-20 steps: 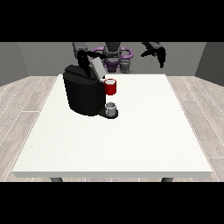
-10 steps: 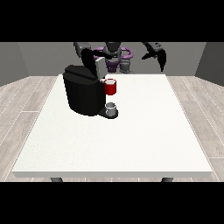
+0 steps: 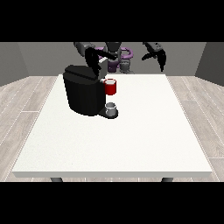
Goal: Insert the coffee pod into the coffee machine and close the lid
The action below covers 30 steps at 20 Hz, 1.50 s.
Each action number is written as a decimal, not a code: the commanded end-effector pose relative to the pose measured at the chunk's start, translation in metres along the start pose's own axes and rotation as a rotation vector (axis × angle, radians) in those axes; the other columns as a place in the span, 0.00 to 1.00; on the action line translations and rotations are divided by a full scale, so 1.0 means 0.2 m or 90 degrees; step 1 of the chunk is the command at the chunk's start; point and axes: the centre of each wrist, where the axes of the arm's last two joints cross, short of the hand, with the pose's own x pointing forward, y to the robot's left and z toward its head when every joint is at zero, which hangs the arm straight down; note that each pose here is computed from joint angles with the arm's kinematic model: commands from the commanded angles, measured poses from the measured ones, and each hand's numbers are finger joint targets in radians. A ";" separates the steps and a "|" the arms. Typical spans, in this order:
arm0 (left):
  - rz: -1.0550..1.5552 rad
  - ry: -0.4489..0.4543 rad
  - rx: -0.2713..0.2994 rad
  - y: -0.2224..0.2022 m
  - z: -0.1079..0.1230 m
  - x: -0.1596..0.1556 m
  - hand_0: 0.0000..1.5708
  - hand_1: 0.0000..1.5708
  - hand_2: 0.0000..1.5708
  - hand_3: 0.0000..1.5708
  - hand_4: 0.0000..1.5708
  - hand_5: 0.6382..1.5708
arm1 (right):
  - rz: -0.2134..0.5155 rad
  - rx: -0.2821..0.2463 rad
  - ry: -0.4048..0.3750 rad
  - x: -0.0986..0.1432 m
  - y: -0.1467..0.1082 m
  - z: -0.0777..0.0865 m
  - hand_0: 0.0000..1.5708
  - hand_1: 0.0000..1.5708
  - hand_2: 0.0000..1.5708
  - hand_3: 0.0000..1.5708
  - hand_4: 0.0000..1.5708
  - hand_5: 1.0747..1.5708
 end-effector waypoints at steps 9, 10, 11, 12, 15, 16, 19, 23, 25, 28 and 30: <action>-0.004 -0.044 -0.055 -0.06 -0.09 0.10 0.00 0.00 0.00 0.00 0.25 1.00 | 0.092 0.012 -0.121 0.34 0.06 -0.03 0.00 0.00 0.00 0.00 0.17 1.00; -0.005 -0.052 -0.053 -0.04 -0.08 0.06 0.00 0.00 0.00 0.00 0.24 1.00 | 0.084 0.027 -0.134 0.42 0.13 -0.02 0.00 0.00 0.00 0.00 0.15 1.00; 0.003 -0.067 -0.051 -0.06 -0.15 0.15 0.00 0.00 0.00 0.00 0.25 1.00 | 0.082 0.017 -0.143 0.43 0.09 -0.03 0.00 0.00 0.00 0.00 0.10 1.00; 0.005 -0.071 -0.072 -0.11 -0.14 0.13 0.00 0.00 0.00 0.00 0.27 1.00 | 0.081 0.004 -0.142 0.45 0.09 -0.03 0.00 0.00 0.00 0.00 0.06 1.00; 0.008 -0.083 -0.086 -0.12 -0.14 0.14 0.00 0.00 0.00 0.00 0.27 1.00 | 0.100 -0.012 -0.140 0.48 0.04 0.00 0.00 0.00 0.00 0.00 0.09 1.00; 0.006 -0.089 -0.087 -0.13 -0.18 0.17 0.00 0.00 0.00 0.00 0.28 1.00 | 0.108 -0.016 -0.146 0.54 0.01 0.00 0.00 0.00 0.00 0.00 0.06 1.00; 0.007 -0.099 -0.097 -0.13 -0.19 0.18 0.00 0.00 0.00 0.00 0.23 1.00 | 0.107 -0.045 -0.151 0.60 -0.06 0.03 0.00 0.00 0.00 0.00 0.00 1.00; 0.001 -0.123 -0.132 -0.19 -0.24 0.25 0.00 0.00 0.00 0.00 0.24 1.00 | 0.105 -0.073 -0.150 0.70 -0.12 0.06 0.00 0.00 0.00 0.00 0.00 1.00; 0.006 -0.145 -0.143 -0.18 -0.26 0.28 0.00 0.00 0.00 0.00 0.22 1.00 | 0.126 -0.082 -0.146 0.67 -0.15 0.08 0.00 0.00 0.00 0.00 0.00 1.00; -0.006 -0.153 -0.161 -0.18 -0.29 0.31 0.00 0.00 0.00 0.00 0.14 1.00 | 0.116 -0.115 -0.169 0.78 -0.25 0.10 0.00 0.00 0.00 0.00 0.00 1.00; -0.009 -0.186 -0.168 -0.23 -0.34 0.41 0.00 0.00 0.00 0.00 0.18 1.00 | 0.121 -0.109 -0.211 0.82 -0.25 0.09 0.00 0.00 0.00 0.00 0.00 1.00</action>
